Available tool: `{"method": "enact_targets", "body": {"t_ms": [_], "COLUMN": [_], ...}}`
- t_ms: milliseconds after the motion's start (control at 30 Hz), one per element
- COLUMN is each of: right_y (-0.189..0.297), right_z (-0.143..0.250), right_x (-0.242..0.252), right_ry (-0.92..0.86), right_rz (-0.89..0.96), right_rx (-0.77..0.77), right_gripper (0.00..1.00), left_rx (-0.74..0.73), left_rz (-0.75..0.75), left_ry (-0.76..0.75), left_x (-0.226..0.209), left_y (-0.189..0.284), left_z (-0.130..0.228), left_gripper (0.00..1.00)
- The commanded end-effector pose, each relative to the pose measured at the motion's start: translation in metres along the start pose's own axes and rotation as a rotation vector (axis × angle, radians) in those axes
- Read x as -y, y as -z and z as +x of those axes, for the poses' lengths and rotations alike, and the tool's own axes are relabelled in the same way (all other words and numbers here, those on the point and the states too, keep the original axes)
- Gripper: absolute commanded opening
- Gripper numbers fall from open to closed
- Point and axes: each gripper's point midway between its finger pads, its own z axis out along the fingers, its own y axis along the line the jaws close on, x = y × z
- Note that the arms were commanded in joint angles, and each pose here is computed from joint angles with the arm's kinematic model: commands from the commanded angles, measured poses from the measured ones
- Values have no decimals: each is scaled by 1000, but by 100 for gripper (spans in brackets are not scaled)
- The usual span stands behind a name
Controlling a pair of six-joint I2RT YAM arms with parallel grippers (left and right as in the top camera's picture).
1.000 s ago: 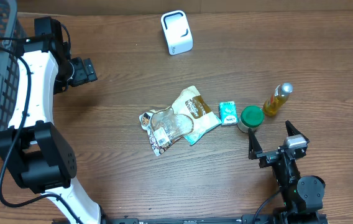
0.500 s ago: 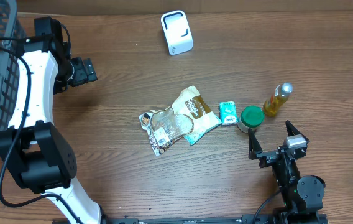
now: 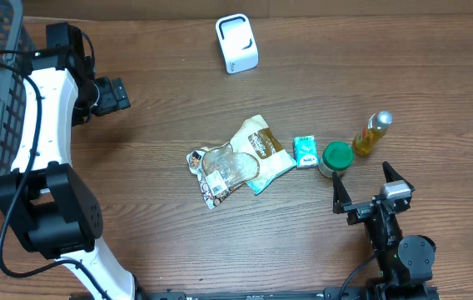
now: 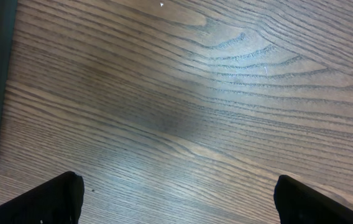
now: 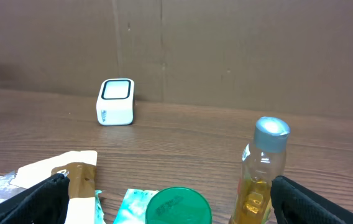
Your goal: Scan the item barcode
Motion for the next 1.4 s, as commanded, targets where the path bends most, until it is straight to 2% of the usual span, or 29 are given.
{"method": "enact_targets", "body": {"t_ms": [0,400,533,733,1000,1167,1367], "right_y": [0,0,0,0,0,0,0], "right_z": [2,2,2,2,2,2,2], "right_x": [3,3,3,3,3,3,3], "right_ry": [4,4,4,4,4,4,4], "right_rz": [12,12,12,12,12,12,12], "right_rx": [4,3,4,3,3,4,4], "right_gripper": [100,100,100,100,100,100,100], "left_rx": [32,59,155,363,659,770,802], "left_rz": [-3,4,26,69,131,154,161], "left_ry": [-9,-15,-18,-12,-3,0,1], "left_x": [0,3,6,2,-9,-15,-18], "left_y": [9,21,61,148,265,305,316], "left_z": [-7,-8,-11,-5,34,57,66], "left_gripper": [99,99,99,100,99,100,100]}}
